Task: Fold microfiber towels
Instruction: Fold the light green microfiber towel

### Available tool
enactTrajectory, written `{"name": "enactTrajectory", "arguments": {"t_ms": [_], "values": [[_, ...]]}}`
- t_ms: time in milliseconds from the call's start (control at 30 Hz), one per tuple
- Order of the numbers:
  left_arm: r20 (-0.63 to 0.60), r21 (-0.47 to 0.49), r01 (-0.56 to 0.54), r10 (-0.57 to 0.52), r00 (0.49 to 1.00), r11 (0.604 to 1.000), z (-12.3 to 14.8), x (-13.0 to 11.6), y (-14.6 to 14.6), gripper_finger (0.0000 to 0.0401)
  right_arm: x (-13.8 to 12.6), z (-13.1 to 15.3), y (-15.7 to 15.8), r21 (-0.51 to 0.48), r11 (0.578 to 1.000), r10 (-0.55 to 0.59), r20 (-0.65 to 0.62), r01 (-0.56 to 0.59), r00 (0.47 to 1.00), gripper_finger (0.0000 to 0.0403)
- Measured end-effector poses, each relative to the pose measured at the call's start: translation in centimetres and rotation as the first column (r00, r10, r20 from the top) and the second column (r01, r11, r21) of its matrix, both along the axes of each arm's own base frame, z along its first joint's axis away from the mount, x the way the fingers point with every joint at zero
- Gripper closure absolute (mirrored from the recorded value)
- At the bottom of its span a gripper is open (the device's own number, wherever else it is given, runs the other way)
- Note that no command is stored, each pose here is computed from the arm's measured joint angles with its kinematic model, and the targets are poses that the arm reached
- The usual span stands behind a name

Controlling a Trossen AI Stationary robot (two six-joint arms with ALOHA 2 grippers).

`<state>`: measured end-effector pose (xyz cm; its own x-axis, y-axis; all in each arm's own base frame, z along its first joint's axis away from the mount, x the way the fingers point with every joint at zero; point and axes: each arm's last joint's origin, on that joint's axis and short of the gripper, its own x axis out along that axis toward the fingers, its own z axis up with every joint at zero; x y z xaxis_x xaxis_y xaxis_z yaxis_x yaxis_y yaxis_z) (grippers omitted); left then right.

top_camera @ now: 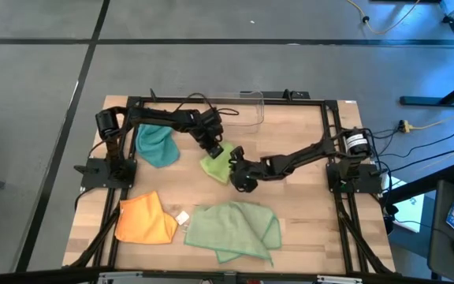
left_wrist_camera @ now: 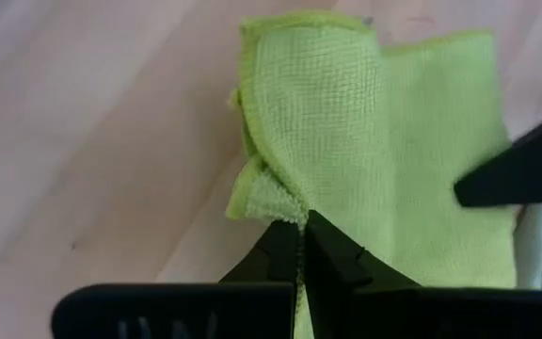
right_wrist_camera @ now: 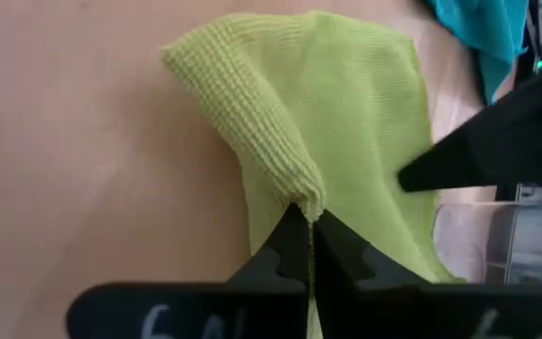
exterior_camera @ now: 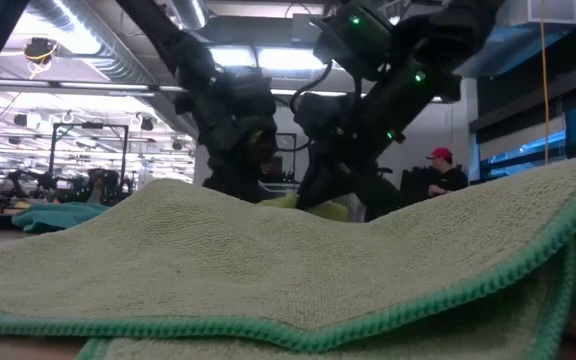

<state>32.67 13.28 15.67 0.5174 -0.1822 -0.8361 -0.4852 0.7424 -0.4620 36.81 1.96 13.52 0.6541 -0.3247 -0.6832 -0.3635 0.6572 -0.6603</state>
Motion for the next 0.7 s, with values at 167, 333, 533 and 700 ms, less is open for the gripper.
{"name": "enactTrajectory", "arguments": {"t_ms": [167, 333, 533, 700], "values": [[-0.030, 0.040, 0.025, -0.023, 0.999, 0.999, 1.9, 0.3, 0.8, 0.0401, 0.4, 0.7, -0.8, 0.001, 1.000, -0.020, -0.033, 0.020, 0.999, 0.0401], [-0.062, 0.061, 0.042, -0.038, 0.997, 0.997, 3.4, 0.2, 1.6, 0.0401, 0.8, 1.2, -1.3, 0.003, 1.000, -0.031, -0.030, 0.031, 0.999, 0.0401], [-0.106, 0.080, 0.057, -0.048, 0.993, 0.995, 3.1, -0.2, 1.5, 0.0401, 0.7, 1.3, -1.3, 0.012, 0.999, -0.030, -0.052, 0.030, 0.998, 0.0401], [-0.151, 0.115, 0.051, -0.034, 0.988, 0.992, 2.0, -0.6, 1.1, 0.0396, 0.6, 1.2, -1.2, 0.059, 0.997, -0.046, -0.057, 0.049, 0.997, 0.0401]]}}
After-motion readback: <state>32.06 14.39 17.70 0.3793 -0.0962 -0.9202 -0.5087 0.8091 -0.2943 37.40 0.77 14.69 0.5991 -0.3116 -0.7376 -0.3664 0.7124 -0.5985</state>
